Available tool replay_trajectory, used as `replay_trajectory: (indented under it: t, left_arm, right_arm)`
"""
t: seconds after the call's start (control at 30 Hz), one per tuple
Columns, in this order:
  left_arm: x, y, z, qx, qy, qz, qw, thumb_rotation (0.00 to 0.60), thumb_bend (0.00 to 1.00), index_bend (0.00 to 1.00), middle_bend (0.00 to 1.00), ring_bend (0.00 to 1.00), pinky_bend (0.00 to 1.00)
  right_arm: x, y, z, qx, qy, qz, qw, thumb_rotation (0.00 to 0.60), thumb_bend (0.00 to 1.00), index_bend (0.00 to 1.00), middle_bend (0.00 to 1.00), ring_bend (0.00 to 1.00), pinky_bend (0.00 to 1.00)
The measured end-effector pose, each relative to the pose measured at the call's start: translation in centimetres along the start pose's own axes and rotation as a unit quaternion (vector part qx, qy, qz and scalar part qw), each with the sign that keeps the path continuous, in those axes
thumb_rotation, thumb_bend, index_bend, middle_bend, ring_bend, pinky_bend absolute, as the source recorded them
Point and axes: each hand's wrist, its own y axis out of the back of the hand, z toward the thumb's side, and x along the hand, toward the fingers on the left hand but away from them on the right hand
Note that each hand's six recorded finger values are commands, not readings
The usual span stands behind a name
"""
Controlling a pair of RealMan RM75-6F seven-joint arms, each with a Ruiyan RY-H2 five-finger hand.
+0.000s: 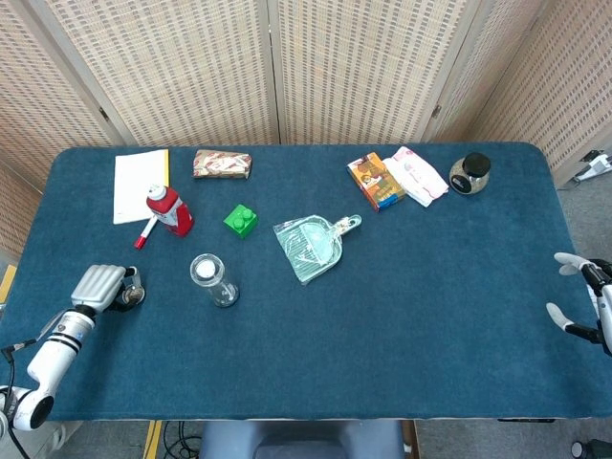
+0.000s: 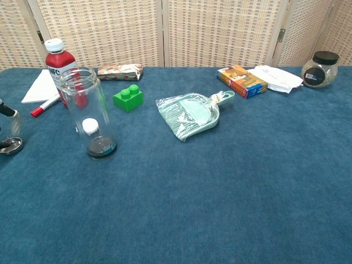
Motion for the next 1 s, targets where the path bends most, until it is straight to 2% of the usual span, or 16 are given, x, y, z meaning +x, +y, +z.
replay_trajectory:
  t: [1.0]
  left_arm:
    - [1.1,-1.2,-0.5,-0.008,0.018,-0.011,0.9997,0.600,0.42,0.63,1.00,1.00,1.00]
  right_arm:
    - [0.2,0.2,-0.1,0.002,-0.005,-0.002,1.0000,0.600,0.23,0.26,0.37,0.24,0.33]
